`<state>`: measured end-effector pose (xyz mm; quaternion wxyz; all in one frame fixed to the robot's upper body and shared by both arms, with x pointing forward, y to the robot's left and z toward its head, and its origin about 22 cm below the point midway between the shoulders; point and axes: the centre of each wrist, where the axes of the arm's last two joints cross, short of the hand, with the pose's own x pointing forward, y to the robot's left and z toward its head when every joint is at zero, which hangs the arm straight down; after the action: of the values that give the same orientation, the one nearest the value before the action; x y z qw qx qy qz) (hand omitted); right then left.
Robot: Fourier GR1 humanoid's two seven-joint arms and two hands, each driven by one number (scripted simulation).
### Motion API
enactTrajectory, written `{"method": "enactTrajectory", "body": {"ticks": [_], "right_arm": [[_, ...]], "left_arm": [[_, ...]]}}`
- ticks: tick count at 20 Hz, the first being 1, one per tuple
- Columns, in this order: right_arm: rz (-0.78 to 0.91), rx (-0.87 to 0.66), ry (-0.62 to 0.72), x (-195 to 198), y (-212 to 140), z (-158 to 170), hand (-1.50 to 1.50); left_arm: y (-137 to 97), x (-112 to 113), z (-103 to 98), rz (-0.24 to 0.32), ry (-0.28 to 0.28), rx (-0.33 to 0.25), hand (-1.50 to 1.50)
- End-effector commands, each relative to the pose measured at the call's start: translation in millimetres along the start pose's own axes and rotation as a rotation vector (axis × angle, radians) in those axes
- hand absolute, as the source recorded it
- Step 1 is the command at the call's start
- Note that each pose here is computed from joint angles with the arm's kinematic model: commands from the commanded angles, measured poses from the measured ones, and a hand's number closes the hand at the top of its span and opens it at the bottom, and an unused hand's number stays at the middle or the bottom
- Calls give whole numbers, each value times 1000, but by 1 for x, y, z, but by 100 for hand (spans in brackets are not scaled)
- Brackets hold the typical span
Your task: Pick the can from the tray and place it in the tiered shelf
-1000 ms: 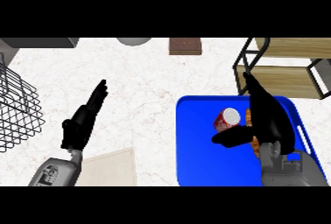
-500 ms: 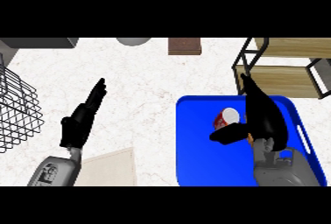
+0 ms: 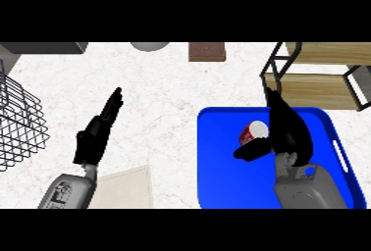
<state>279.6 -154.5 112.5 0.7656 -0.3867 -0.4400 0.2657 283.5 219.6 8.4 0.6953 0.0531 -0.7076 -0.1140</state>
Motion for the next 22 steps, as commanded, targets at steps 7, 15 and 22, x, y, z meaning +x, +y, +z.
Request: {"method": "enactTrajectory", "body": {"ticks": [7,15,22], "right_arm": [[42,2,111,-7,23,-13,-150],[40,36,107,-33,29,-31,-150],[46,54,130,-28,47,-32,-150]], "left_arm": [[9,-1,14,0,-6,-18,0],[11,8,9,2,4,-9,0],[6,8,0,-6,21,-12,0]]}}
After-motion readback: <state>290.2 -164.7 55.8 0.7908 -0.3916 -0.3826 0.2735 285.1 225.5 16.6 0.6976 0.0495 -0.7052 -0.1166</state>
